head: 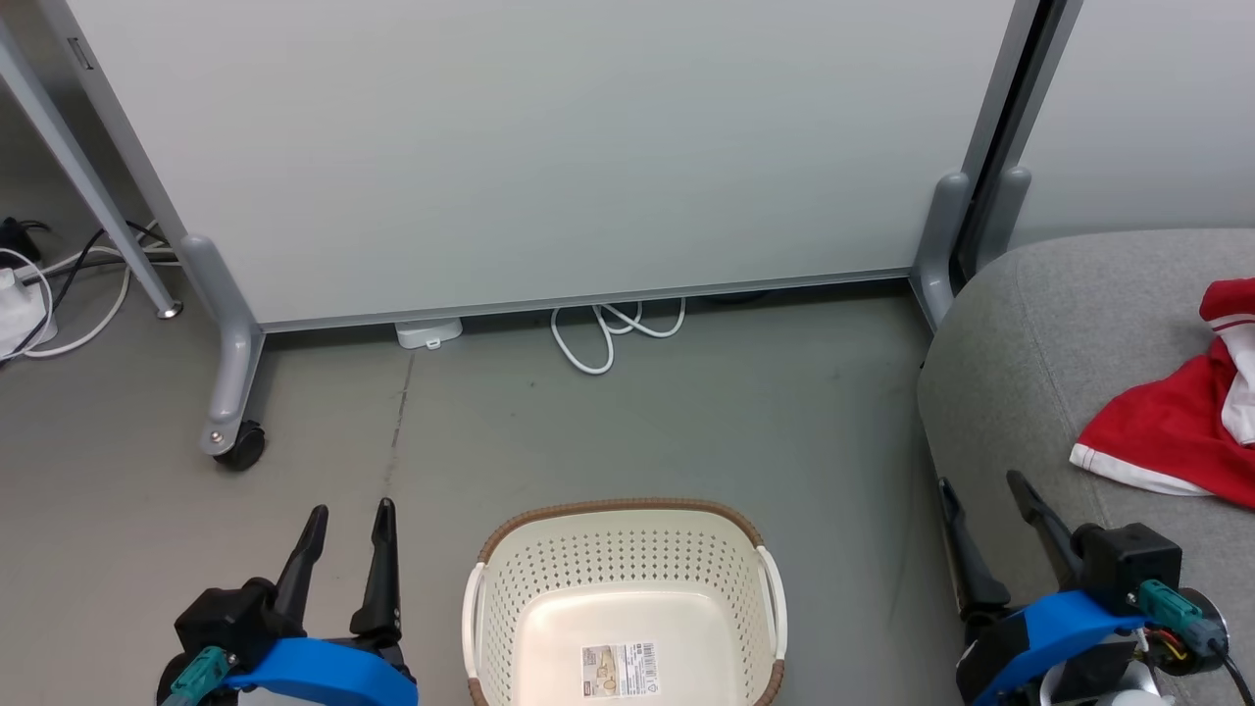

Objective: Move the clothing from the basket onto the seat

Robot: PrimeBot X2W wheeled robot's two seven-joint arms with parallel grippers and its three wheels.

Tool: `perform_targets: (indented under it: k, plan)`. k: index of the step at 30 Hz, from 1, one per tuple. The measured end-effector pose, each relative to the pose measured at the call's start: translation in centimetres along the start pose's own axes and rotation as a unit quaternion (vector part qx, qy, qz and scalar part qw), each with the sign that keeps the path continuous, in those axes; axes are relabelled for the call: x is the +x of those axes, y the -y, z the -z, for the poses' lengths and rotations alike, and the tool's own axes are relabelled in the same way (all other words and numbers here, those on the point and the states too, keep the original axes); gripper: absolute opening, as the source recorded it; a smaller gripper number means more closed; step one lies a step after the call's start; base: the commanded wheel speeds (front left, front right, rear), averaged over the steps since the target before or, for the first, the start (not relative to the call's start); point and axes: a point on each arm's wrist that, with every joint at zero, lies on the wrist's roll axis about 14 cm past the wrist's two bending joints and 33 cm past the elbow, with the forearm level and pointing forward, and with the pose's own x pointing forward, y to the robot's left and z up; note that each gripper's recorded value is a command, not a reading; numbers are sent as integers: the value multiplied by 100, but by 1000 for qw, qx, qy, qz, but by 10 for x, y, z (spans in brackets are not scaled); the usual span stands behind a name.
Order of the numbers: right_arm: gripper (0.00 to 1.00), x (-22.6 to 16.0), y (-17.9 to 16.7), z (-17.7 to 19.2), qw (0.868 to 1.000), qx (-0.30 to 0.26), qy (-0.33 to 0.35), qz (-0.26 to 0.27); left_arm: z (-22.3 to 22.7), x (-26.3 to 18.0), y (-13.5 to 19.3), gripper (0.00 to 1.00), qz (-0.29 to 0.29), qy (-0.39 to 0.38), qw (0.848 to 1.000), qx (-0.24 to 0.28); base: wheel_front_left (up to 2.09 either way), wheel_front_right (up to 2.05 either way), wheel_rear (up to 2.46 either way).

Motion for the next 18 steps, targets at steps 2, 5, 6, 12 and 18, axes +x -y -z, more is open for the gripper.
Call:
perform_targets:
  k: [2,5,6,12,18]
  plan:
    - [0,0,0,0,1000,0,-1,0,2,0,2,0,2,-2,1000,-3,0,0,0]
    - [0,-4,2,13,1000,3,-20,3,16,-7,1,0,-5,-24,1000,-9,0,0,0]
    - [0,-5,2,18,1000,4,-27,4,22,-10,0,0,-8,-32,999,-11,0,0,0]
    - [0,-10,6,32,998,41,-50,14,38,-19,-4,0,-26,-56,997,-45,0,0,0]
    - [0,-11,9,31,994,100,-46,22,34,-17,-8,0,-41,-54,993,-94,0,0,0]
